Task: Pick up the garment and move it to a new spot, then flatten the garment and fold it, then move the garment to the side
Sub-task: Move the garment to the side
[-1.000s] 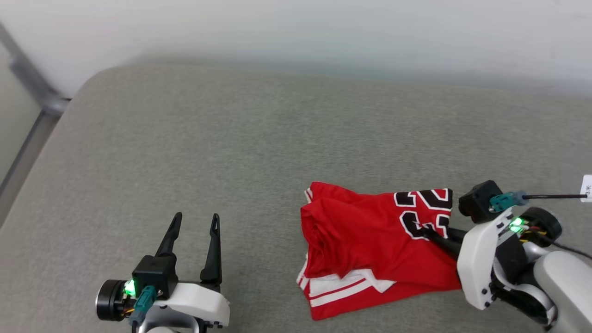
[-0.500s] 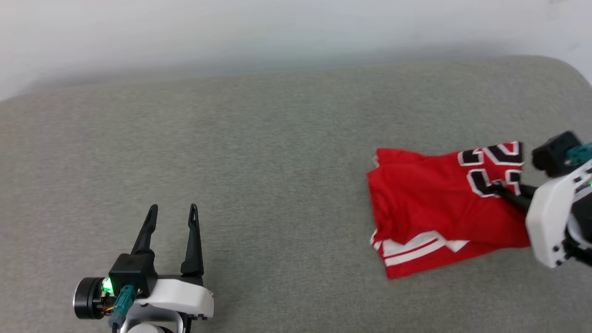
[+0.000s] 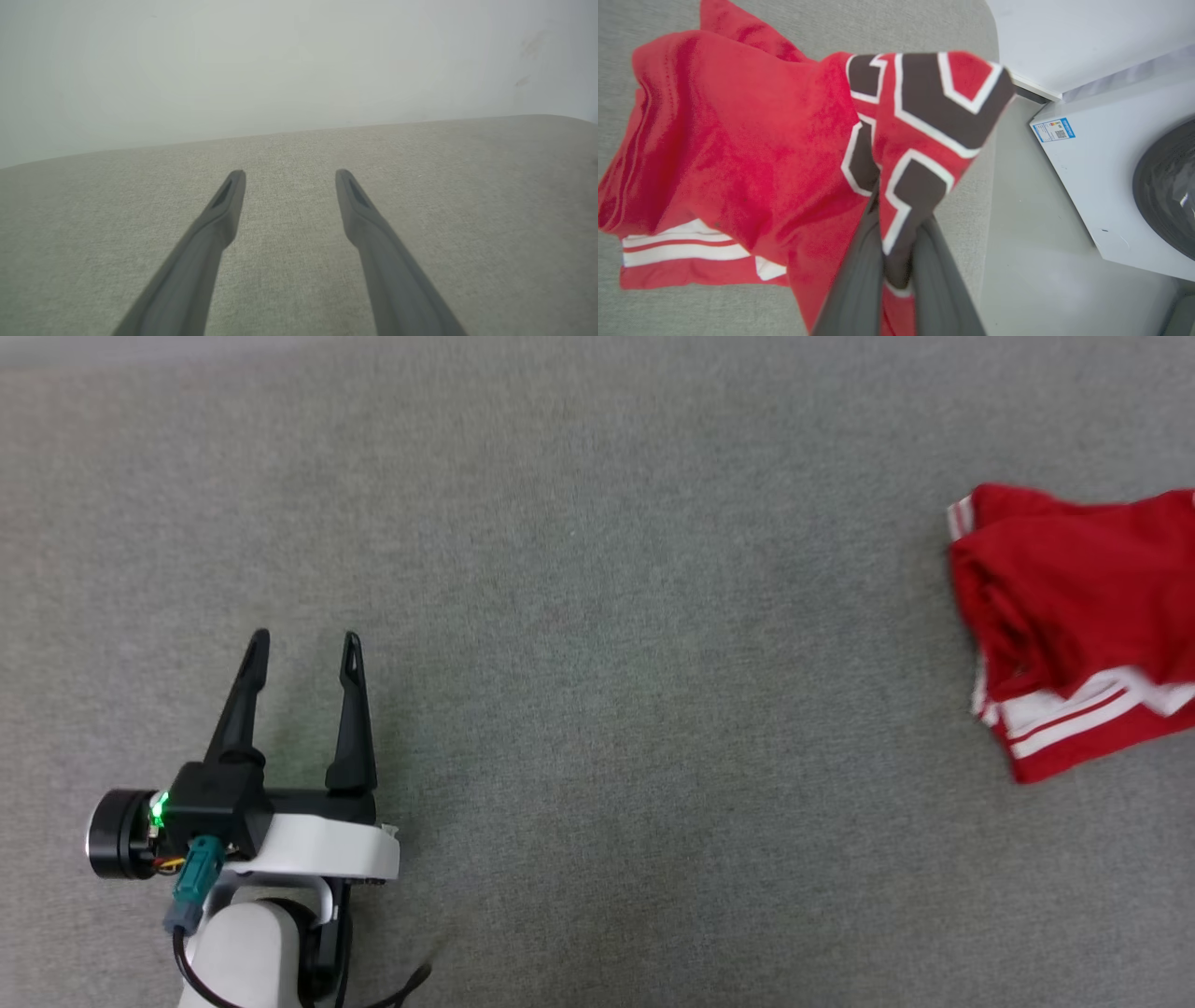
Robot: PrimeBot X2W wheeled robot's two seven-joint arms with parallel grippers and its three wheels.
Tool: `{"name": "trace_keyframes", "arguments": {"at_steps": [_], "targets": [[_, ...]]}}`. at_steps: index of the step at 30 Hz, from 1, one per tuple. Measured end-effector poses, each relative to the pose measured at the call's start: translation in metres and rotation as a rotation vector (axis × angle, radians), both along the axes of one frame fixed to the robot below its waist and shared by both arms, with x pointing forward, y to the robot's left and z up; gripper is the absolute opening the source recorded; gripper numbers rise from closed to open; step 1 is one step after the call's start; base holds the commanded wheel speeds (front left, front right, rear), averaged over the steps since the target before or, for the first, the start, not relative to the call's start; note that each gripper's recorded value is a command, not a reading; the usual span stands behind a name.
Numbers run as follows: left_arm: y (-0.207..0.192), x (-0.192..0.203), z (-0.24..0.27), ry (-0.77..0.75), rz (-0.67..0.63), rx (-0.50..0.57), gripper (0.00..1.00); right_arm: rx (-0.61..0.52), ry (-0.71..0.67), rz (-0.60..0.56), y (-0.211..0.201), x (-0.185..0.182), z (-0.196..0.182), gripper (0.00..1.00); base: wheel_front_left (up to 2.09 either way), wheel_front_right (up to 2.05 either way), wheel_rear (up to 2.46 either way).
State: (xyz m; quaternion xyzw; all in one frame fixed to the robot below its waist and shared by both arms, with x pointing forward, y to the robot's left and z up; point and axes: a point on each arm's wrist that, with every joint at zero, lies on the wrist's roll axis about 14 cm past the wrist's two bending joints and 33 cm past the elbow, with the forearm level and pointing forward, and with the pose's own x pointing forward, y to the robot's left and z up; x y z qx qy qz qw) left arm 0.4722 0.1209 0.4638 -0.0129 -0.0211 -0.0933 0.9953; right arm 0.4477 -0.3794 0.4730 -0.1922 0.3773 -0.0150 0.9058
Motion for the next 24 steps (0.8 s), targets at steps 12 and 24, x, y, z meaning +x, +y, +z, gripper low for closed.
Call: {"name": "trace_keyframes", "arguments": {"at_steps": [12,24], "targets": [[0.0,0.03,-0.042,0.044,-0.011,0.012,1.0,-0.129,0.044,-0.264,-0.087,0.022,-0.026,0.0,0.0,0.0,0.0],[0.009,0.032,-0.039,0.033,0.007,0.026,1.0,-0.152,0.005,-0.352,-0.099,0.025,-0.033,1.0,0.0,0.0,0.0]]}}
